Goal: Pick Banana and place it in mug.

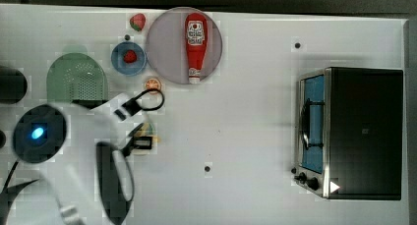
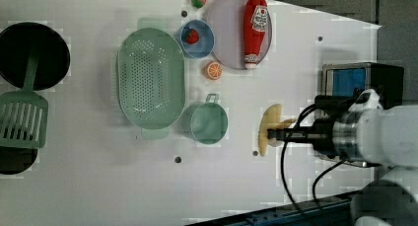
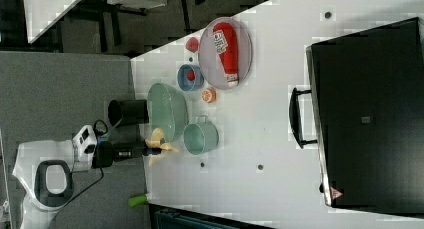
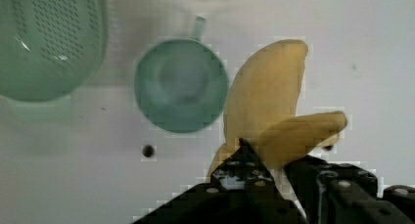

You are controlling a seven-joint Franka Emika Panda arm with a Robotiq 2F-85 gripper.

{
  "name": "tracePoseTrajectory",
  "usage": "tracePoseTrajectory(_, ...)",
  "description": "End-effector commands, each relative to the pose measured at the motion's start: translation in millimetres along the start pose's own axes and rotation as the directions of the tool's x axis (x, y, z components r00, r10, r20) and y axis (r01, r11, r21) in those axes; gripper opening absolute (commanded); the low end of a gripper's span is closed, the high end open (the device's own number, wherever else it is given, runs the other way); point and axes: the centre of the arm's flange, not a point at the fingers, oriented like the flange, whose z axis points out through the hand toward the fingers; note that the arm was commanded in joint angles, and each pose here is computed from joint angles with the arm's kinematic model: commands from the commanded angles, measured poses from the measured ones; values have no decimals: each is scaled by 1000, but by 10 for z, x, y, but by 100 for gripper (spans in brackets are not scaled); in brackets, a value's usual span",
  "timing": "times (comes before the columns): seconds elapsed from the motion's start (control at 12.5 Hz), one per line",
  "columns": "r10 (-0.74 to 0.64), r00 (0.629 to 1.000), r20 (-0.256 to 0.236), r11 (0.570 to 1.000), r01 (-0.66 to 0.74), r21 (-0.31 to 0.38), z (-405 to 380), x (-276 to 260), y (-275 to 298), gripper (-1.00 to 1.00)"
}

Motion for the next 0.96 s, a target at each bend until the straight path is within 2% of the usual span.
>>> tracePoseTrajectory(0.08,252,966,-56,965,-246,94,205,11,-255,-56)
tracePoseTrajectory(0.16,266,962,-54,960,-260,105,364,28,-279,-57)
tracePoseTrajectory(0.4,278,960,19,954,-279,108,1003,150,-308,-57)
tracePoseTrajectory(0.48,278,960,27,953,-280,114,1110,171,-321,-51)
tracePoseTrajectory(0.56,279,960,33,952,-281,117,1219,173,-324,-32)
tracePoseTrajectory(0.96,300,954,-17,941,-293,169,1378,211,-263,83)
